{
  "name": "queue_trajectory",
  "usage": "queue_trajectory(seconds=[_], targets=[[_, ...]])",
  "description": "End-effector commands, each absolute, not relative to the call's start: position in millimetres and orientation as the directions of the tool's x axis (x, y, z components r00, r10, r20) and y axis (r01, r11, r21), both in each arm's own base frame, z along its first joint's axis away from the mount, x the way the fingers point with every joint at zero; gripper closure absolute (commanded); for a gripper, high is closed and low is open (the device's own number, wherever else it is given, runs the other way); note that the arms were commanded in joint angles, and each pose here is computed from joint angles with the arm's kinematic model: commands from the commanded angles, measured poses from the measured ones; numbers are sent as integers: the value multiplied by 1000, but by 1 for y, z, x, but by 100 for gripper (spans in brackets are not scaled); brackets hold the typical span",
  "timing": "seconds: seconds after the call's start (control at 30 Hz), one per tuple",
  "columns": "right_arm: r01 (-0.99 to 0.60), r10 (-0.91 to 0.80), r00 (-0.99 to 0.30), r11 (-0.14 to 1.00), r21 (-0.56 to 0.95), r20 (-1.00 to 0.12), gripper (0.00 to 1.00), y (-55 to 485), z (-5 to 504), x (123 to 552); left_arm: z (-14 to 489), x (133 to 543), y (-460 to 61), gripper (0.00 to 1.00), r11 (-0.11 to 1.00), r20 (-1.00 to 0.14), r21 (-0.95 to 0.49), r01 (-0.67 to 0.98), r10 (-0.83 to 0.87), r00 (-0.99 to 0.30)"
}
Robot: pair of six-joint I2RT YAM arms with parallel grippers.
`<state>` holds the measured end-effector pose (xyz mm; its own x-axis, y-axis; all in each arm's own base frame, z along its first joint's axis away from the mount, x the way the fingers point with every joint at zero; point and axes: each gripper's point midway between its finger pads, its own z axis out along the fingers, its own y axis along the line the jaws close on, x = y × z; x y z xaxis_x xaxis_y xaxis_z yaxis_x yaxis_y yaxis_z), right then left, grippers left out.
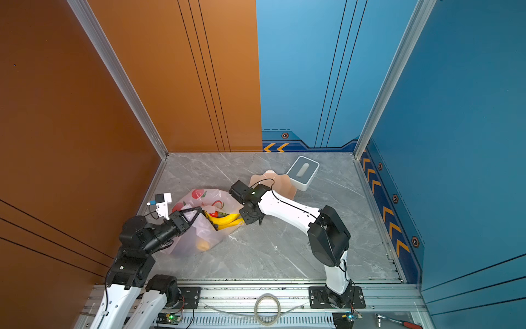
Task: Place the fruits into the plastic bag
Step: Shake the plastic bag at the middle-left of the table.
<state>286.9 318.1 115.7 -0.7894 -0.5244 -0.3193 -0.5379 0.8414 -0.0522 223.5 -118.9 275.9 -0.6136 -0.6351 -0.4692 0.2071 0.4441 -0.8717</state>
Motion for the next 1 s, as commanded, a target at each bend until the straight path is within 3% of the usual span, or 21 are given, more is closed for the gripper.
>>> queue_trajectory(seconds=[0.0,0.07,0.4,0.7,0.97], targets=[[-523,-515,-790,849,-72,-332,92,312,127,288,288,223,-114,100,460,-505,-856,236,-641,-578],[-522,-514,-788,850,-74,-340,100,311,131,288,289,223,-114,100,459,-504,-856,237,-642,-578],[-527,-499,-760,848,-55,-417,100,322,162,293,282,222,-113,100,470,-488,-860,199,-642,-591],[-559,-356,-640,824,94,-681,100,365,287,318,331,225,-106,100,527,-561,-816,236,-625,-543],[-620,-211,-550,751,226,-808,100,399,376,329,401,225,-95,100,595,-667,-742,308,-612,-425]])
